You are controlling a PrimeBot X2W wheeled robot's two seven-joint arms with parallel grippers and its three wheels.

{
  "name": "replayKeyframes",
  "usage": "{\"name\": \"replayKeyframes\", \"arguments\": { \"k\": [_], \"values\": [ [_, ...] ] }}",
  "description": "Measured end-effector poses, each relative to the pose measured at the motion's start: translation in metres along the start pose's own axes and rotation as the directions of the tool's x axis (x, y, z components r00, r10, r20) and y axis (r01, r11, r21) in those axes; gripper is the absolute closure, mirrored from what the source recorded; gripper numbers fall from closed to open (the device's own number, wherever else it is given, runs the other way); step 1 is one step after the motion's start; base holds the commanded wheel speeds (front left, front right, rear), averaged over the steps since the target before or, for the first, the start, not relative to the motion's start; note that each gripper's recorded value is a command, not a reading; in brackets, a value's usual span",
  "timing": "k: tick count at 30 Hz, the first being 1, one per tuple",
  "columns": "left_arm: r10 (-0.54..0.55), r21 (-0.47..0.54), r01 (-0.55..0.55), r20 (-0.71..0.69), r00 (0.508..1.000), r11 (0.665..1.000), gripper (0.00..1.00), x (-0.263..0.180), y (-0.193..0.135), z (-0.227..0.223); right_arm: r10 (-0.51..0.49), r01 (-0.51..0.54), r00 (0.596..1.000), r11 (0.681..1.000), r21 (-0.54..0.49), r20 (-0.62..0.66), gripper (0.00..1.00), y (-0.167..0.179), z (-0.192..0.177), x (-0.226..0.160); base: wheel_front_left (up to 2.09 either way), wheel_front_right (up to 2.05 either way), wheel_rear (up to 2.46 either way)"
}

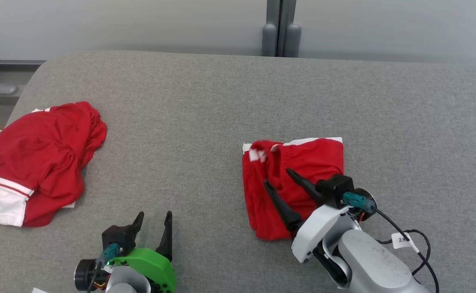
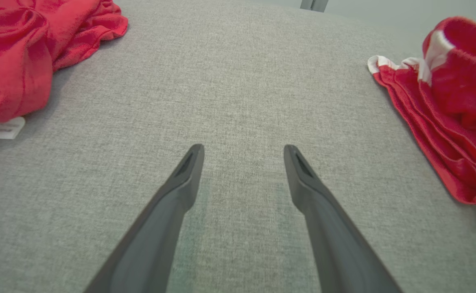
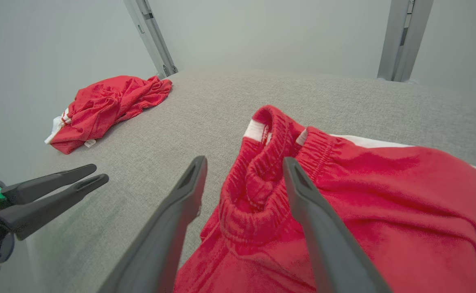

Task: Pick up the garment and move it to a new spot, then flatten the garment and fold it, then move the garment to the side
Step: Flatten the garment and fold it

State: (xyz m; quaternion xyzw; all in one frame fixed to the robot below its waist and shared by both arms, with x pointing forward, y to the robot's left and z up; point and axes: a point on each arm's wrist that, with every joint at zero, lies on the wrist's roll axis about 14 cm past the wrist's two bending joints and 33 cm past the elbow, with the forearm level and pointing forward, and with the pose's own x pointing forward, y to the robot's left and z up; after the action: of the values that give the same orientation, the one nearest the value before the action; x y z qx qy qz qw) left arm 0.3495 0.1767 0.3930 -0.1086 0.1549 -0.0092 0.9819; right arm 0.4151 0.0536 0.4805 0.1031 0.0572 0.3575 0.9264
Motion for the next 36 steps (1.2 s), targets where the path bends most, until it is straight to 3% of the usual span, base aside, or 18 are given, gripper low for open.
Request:
{"name": "replayKeyframes", "arguments": {
  "k": [5, 9, 15, 23, 29, 36],
  "values": [
    [0.012, 0.014, -0.012, 0.013, 1.0, 1.0, 0.0, -0.004, 0.003, 0.002, -0.016, 0.016, 0.999, 1.0, -0.007, 0.029, 0.0, -0.003, 0.009, -0.003, 0.0, 0.0, 0.0],
    [-0.025, 0.06, 0.022, 0.041, 0.999, 0.998, 0.0, 0.0, -0.009, 0.011, -0.14, 0.143, 0.988, 0.988, -0.052, 0.069, 0.0, -0.04, 0.02, -0.023, 0.0, 0.0, 0.0],
    [-0.084, 0.129, 0.071, 0.094, 0.992, 0.989, 0.0, 0.003, -0.026, 0.027, -0.338, 0.351, 0.933, 0.931, -0.106, 0.123, 0.0, -0.095, 0.031, -0.072, 0.0, 0.0, 0.0],
    [-0.136, 0.184, 0.113, 0.116, 0.984, 0.976, 0.0, -0.009, -0.042, 0.028, -0.487, 0.493, 0.869, 0.866, -0.085, 0.083, 0.0, -0.119, 0.007, -0.134, 0.0, 0.0, 0.0],
    [-0.155, 0.189, 0.133, 0.108, 0.982, 0.973, 0.0, -0.021, -0.048, 0.021, -0.516, 0.518, 0.855, 0.853, -0.06, 0.052, 0.0, -0.116, -0.007, -0.153, 0.0, 0.0, 0.0],
    [-0.159, 0.178, 0.138, 0.105, 0.982, 0.974, 0.0, -0.022, -0.05, 0.019, -0.491, 0.493, 0.87, 0.867, -0.071, 0.044, 0.0, -0.111, -0.009, -0.144, 0.0, 0.0, 0.0]
  ]
}}
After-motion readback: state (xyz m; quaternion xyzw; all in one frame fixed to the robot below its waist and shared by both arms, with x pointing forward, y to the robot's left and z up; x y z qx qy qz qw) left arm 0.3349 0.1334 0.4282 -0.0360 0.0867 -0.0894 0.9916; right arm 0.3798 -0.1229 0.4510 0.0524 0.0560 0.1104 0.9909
